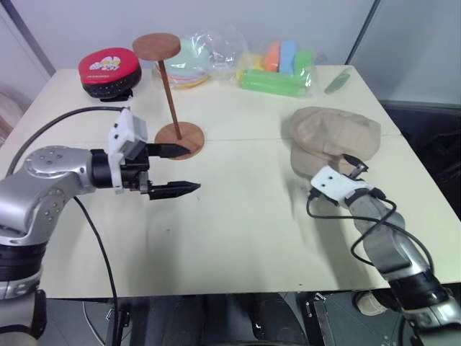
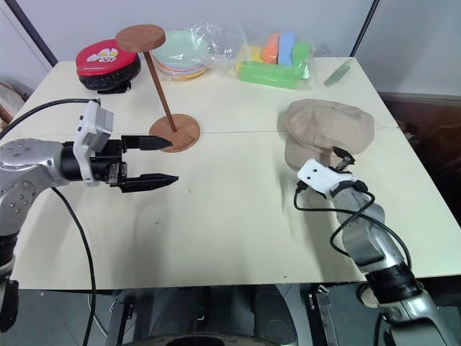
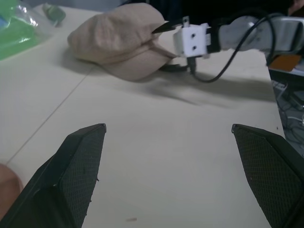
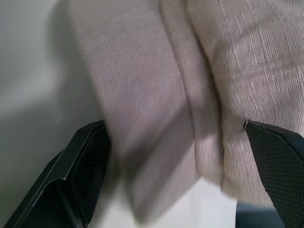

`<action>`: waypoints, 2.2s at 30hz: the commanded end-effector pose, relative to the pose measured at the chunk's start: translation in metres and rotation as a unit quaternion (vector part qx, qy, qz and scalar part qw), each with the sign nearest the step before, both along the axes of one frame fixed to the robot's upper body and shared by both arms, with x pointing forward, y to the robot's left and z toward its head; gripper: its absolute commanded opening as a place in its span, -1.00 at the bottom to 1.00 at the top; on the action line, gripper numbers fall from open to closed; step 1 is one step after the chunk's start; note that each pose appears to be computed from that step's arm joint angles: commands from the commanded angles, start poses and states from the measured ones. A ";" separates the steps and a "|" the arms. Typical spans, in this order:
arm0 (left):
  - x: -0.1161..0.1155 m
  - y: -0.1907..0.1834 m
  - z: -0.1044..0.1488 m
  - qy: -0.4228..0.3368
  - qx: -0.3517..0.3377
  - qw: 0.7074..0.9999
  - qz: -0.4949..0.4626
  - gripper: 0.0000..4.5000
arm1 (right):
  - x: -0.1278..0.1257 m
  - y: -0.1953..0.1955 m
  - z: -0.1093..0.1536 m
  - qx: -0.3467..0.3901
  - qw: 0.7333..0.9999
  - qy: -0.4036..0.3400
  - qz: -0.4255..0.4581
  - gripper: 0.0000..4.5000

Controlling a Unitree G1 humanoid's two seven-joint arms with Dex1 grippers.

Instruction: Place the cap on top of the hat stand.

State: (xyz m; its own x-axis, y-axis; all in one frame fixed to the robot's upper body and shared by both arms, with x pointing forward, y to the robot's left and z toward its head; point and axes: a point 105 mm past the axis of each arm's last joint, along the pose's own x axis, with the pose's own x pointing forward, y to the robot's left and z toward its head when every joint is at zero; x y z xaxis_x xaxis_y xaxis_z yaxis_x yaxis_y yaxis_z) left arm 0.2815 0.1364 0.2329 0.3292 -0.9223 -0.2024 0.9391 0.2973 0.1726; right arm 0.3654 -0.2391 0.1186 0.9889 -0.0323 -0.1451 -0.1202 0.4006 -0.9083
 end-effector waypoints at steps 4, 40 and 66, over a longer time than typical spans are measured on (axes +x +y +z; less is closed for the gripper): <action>0.002 -0.003 0.009 -0.024 0.000 1.000 0.002 0.98 | 0.018 -0.001 -0.007 -0.012 1.000 -0.006 0.008 1.00; -0.045 0.147 0.080 -0.138 -0.186 0.885 0.403 1.00 | 0.006 0.254 0.281 0.078 0.841 -0.328 0.423 -0.97; -0.028 0.121 0.075 -0.125 -0.125 0.919 0.351 1.00 | 0.007 0.289 0.154 0.032 0.859 -0.222 0.461 0.63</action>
State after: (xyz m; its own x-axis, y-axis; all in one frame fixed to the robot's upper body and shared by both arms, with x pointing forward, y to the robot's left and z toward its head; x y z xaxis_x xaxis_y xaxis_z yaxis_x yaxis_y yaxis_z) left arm 0.2546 0.2631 0.2998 0.8827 -0.4512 0.1315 0.4318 0.8890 0.1522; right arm 0.3822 0.0489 0.2580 0.5826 0.7802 0.2277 -0.0813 0.3347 -0.9388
